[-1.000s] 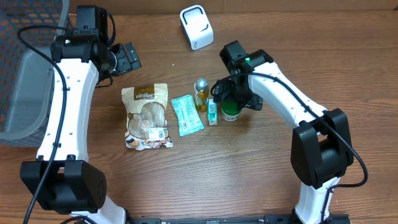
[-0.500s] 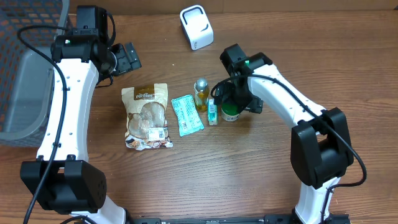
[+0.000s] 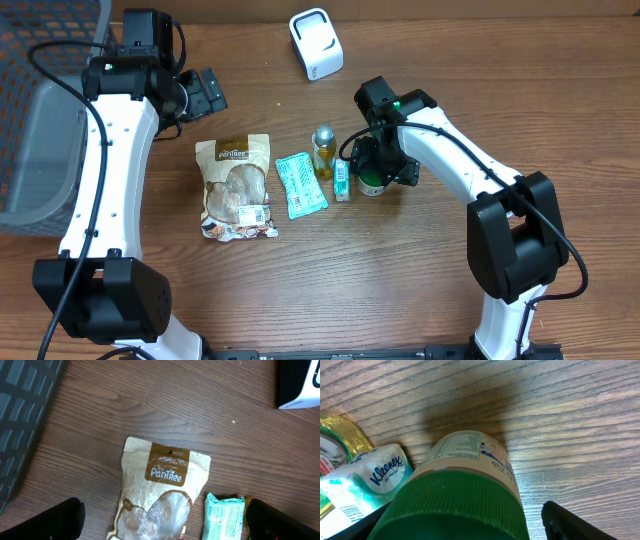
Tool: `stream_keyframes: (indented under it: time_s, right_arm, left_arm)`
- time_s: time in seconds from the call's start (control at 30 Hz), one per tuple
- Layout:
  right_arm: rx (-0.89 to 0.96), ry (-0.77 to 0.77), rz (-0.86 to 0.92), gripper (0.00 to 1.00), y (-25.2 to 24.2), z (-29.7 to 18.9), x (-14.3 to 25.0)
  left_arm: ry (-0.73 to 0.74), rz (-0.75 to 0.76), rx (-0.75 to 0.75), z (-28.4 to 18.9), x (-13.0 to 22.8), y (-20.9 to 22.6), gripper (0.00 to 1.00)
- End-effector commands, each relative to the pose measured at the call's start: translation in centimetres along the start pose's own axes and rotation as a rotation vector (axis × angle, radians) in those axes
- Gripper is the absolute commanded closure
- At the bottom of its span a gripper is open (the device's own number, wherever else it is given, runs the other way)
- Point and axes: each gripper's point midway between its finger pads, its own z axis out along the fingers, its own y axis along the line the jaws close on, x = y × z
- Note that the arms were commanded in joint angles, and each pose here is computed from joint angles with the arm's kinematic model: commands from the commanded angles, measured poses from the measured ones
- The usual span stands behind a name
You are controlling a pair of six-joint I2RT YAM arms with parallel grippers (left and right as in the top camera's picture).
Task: Scan the item barcode
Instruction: 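Lower the right gripper over the jar and grasp its green lid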
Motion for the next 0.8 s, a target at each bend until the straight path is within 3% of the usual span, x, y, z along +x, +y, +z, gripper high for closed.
stream_keyframes:
  time_s: [0.0,0.37,0.77]
  right_arm:
    - [0.014,-0.009,0.001,0.16,-0.15,0.11,-0.10]
    - [0.015,-0.008,0.000,0.16,-0.18,0.11,-0.08]
    - [0.027,0.004,-0.002,0.23,-0.50,0.10,0.22]
  left_arm:
    - [-0.027,0.013,0.014,-0.91,-0.56,-0.31,0.00]
    - [-0.027,0.013,0.014,-0.91,-0.56,-0.31,0.00]
    - [-0.027,0.013,0.013,-0.91,-0.57,-0.30,0.00]
